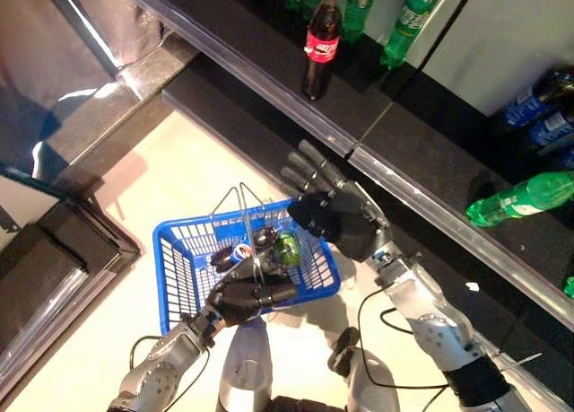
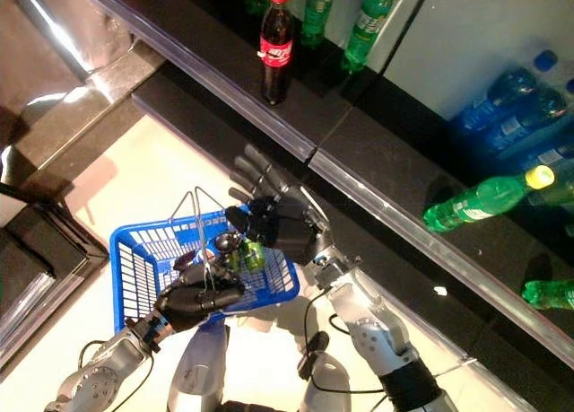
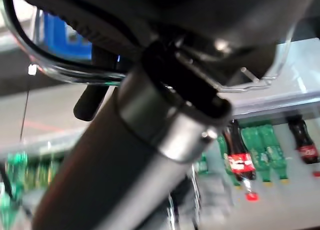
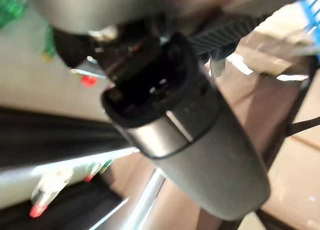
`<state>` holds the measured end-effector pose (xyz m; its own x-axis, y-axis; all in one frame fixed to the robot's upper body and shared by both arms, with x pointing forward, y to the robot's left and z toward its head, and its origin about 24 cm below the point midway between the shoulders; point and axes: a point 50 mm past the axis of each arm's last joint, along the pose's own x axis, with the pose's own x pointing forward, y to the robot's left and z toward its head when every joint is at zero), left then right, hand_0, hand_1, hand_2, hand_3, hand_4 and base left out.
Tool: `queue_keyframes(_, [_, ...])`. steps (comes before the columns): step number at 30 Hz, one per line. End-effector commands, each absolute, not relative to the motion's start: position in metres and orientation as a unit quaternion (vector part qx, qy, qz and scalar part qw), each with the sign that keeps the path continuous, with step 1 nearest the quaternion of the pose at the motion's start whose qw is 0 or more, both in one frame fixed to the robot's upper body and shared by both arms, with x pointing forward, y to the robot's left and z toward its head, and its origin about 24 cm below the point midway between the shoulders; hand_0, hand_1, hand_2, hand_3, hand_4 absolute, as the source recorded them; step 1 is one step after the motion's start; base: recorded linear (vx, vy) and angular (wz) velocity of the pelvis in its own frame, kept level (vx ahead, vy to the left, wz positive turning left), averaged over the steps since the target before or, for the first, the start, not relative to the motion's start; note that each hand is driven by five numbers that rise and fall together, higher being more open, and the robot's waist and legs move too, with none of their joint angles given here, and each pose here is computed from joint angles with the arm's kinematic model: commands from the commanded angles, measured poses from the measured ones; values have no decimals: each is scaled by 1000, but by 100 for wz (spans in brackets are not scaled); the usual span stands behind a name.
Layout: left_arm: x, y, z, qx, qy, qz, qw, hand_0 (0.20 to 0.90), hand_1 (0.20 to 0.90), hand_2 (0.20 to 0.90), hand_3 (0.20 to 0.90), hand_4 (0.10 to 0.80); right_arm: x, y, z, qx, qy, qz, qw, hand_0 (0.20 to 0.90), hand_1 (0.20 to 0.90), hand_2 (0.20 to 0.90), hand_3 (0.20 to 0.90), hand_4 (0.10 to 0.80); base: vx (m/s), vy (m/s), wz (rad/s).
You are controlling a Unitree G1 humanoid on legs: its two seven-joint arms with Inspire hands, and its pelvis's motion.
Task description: Pick up the drink and place into the basket.
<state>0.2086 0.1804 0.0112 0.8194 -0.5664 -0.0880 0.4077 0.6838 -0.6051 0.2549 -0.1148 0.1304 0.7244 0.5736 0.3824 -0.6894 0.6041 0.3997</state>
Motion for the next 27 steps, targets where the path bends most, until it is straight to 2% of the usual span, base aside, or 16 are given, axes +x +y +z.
queue_keyframes(1, [217,159,82,-294,-91,-328,893,300,300,300,200,100,242,-137,164,224,-225,330,889,900,900,900,900,800,53,16,-11])
queue_keyframes(3, [213,183,55,-272,-54,-224,934,300,300,300,200,100,238,-158,149,226,-207,271,913,900,900,900,900,800,43,9,-14])
queue_keyframes(4, [213,184,54,-271,-52,-219,936,300,300,300,200,100,237,-159,148,225,-206,268,914,900,900,900,900,800,27,-2,-26])
queue_keyframes(7, [196,220,7,-235,12,-52,970,300,300,300,200,100,230,-189,111,210,-133,168,954,900,900,900,900,800,21,10,-41])
queue_keyframes(15, [160,260,-64,-255,131,191,939,300,300,300,200,100,201,-227,5,179,76,33,980,900,900,900,900,800,-13,-5,-48])
queue_keyframes(16, [155,261,-73,-252,150,215,931,300,300,300,200,100,197,-230,-13,156,113,5,981,900,900,900,900,800,27,-7,-35])
queue_keyframes(17, [151,262,-84,-249,175,241,922,300,300,300,200,100,188,-234,-36,75,166,-24,983,900,900,900,900,800,29,-3,-30])
queue_keyframes(21, [144,265,-98,-209,220,262,916,300,300,300,200,100,168,-242,-72,-20,273,-59,960,900,900,900,900,800,12,1,-25])
queue_keyframes(22, [138,269,-105,-187,248,276,909,300,300,300,200,100,152,-249,-91,-34,333,-84,939,900,900,900,900,800,8,-8,-19])
queue_keyframes(27, [121,281,-122,-201,288,337,874,300,300,300,200,100,99,-259,-139,20,462,-184,867,900,900,900,900,800,45,13,-25])
